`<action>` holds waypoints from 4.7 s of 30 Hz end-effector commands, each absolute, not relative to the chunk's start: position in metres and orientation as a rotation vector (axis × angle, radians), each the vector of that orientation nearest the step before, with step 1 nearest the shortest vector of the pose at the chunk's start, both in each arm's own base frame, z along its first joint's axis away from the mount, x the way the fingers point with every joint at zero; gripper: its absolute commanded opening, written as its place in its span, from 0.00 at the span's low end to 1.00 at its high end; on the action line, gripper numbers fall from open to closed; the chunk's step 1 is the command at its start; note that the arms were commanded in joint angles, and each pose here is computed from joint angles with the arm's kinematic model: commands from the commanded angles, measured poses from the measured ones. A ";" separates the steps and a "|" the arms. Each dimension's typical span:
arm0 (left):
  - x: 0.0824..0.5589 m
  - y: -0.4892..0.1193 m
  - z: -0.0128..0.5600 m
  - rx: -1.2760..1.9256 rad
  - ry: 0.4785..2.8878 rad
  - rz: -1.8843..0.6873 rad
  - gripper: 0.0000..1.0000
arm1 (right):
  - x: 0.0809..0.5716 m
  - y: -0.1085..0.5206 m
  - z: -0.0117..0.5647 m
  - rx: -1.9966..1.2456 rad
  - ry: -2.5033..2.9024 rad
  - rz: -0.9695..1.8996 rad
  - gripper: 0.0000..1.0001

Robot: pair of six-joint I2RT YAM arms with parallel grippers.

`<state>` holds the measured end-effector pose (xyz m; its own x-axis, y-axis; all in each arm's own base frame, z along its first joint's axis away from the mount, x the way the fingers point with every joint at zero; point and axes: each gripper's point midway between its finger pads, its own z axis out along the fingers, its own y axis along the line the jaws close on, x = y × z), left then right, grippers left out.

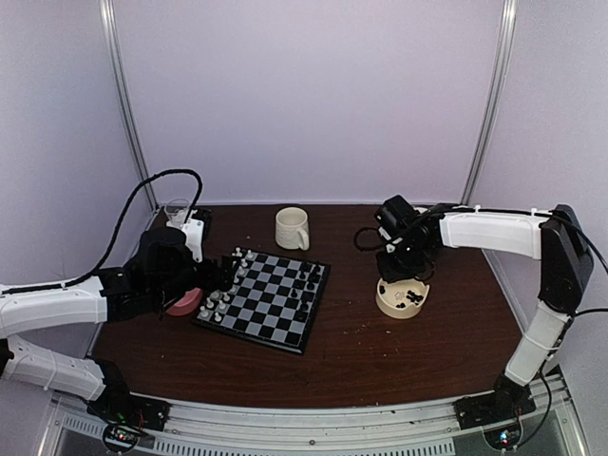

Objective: Set up the chess pieces on the board

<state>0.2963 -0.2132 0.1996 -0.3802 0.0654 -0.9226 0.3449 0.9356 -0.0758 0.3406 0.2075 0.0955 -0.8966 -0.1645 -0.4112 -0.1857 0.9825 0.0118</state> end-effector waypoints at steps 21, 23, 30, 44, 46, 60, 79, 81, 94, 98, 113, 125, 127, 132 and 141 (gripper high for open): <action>0.299 -0.219 0.217 0.307 1.903 -0.339 0.97 | 0.346 0.207 0.046 -0.176 2.774 0.094 0.22; 0.299 -0.219 0.217 0.306 1.903 -0.339 0.97 | 0.346 0.207 0.041 -0.178 2.784 0.091 0.22; 0.300 -0.219 0.216 0.308 1.906 -0.337 0.97 | 0.340 0.213 0.029 -0.171 2.824 0.161 0.22; 0.300 -0.220 0.216 0.309 1.907 -0.337 0.97 | 0.346 0.207 0.012 -0.131 2.858 0.149 0.24; 0.300 -0.220 0.216 0.309 1.907 -0.337 0.97 | 0.347 0.206 0.011 -0.122 2.859 0.144 0.23; 0.301 -0.221 0.215 0.312 1.912 -0.338 0.97 | 0.358 0.188 0.008 -0.025 2.846 0.089 0.27; 0.299 -0.222 0.215 0.318 1.911 -0.352 0.97 | 0.370 0.191 0.018 -0.051 2.763 0.203 0.48; 0.299 -0.223 0.215 0.319 1.912 -0.354 0.97 | 0.371 0.195 0.021 -0.059 2.743 0.240 0.47; 0.298 -0.225 0.215 0.327 1.915 -0.363 0.97 | 0.376 0.189 0.040 -0.074 2.656 0.222 0.21; 0.297 -0.223 0.216 0.326 1.911 -0.362 0.97 | 0.372 0.186 0.046 -0.072 2.645 0.218 0.17; 0.299 -0.223 0.215 0.329 1.913 -0.353 0.97 | 0.358 0.171 0.059 -0.047 2.639 0.141 0.26; 0.299 -0.224 0.216 0.329 1.912 -0.354 0.97 | 0.376 0.196 0.052 0.031 2.626 0.298 0.33; 0.299 -0.223 0.217 0.328 1.911 -0.352 0.97 | 0.378 0.196 0.051 0.064 2.620 0.309 0.33; 0.299 -0.223 0.218 0.328 1.909 -0.352 0.97 | 0.378 0.188 0.052 0.209 2.628 0.309 0.30; 0.299 -0.224 0.215 0.330 1.916 -0.353 0.97 | 0.372 0.189 0.070 0.464 2.598 0.425 0.33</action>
<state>0.2938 -0.2208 0.1984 -0.3875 0.0805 -0.9183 0.3850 0.9193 -0.0819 0.3687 0.1906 0.0480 -0.8776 0.2663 -0.3987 0.1497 0.9422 0.2998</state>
